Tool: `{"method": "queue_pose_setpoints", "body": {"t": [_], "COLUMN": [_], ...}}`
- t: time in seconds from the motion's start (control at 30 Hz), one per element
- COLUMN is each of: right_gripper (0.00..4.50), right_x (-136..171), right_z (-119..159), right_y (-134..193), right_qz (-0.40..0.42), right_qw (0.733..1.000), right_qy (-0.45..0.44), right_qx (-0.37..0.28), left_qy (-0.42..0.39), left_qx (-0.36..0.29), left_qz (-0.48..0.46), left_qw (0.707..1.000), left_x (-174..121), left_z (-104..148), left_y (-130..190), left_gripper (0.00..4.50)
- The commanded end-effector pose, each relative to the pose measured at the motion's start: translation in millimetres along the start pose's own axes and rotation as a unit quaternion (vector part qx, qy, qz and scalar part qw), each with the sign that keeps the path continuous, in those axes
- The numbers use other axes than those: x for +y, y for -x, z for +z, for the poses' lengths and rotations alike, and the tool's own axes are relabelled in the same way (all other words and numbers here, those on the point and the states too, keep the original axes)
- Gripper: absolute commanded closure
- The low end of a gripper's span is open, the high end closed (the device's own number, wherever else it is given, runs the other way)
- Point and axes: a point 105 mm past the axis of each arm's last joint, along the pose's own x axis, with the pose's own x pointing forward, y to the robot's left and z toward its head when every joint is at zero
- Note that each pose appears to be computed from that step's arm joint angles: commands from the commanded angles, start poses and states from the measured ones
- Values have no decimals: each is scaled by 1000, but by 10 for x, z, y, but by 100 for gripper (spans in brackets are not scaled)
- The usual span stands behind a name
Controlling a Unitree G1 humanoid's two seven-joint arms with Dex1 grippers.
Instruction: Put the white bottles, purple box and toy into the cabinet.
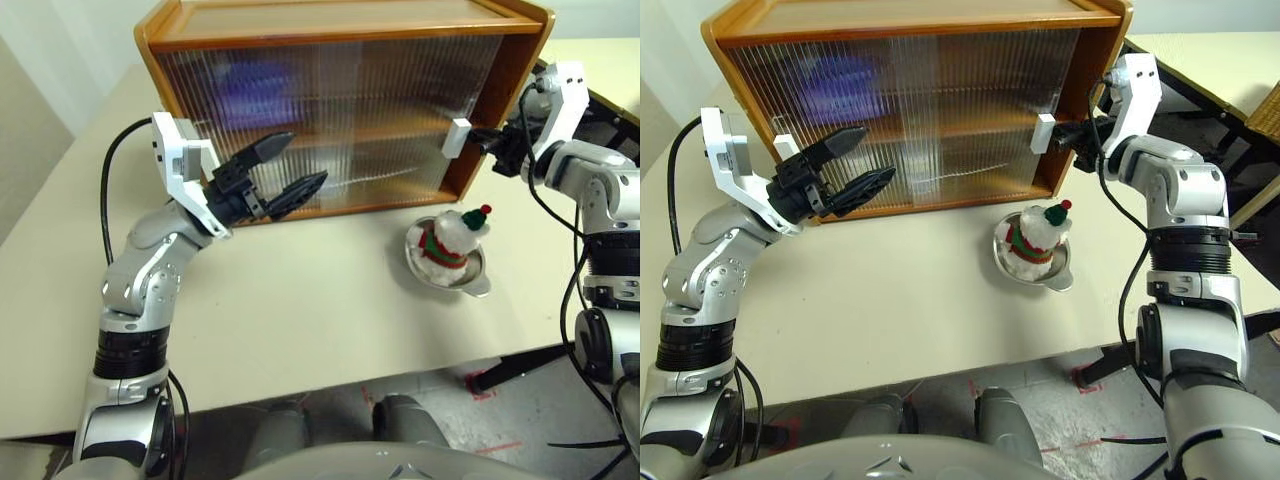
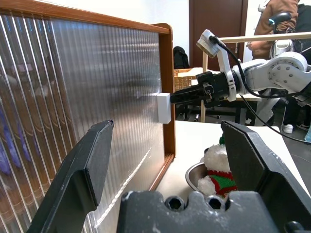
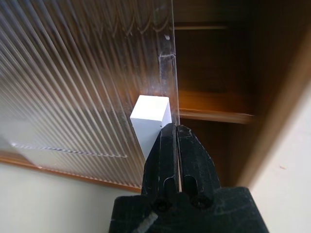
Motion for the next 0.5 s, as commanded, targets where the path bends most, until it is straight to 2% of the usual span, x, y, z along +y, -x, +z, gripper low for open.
{"method": "queue_pose_setpoints", "body": {"t": [0.03,0.5], "right_gripper": [446,446], "right_x": [192,732], "right_z": [-48,-49], "right_y": [-52,-300], "right_qz": [26,93], "right_qw": [1000,995], "right_qy": [-5,-23], "right_qx": [8,4], "left_qy": [-4,-6], "left_qx": [1,-1], "left_qz": [-2,4], "left_qw": [1000,1000], "left_x": [-7,4], "left_z": [0,15], "left_y": [-14,-18], "left_gripper": [0,0]}}
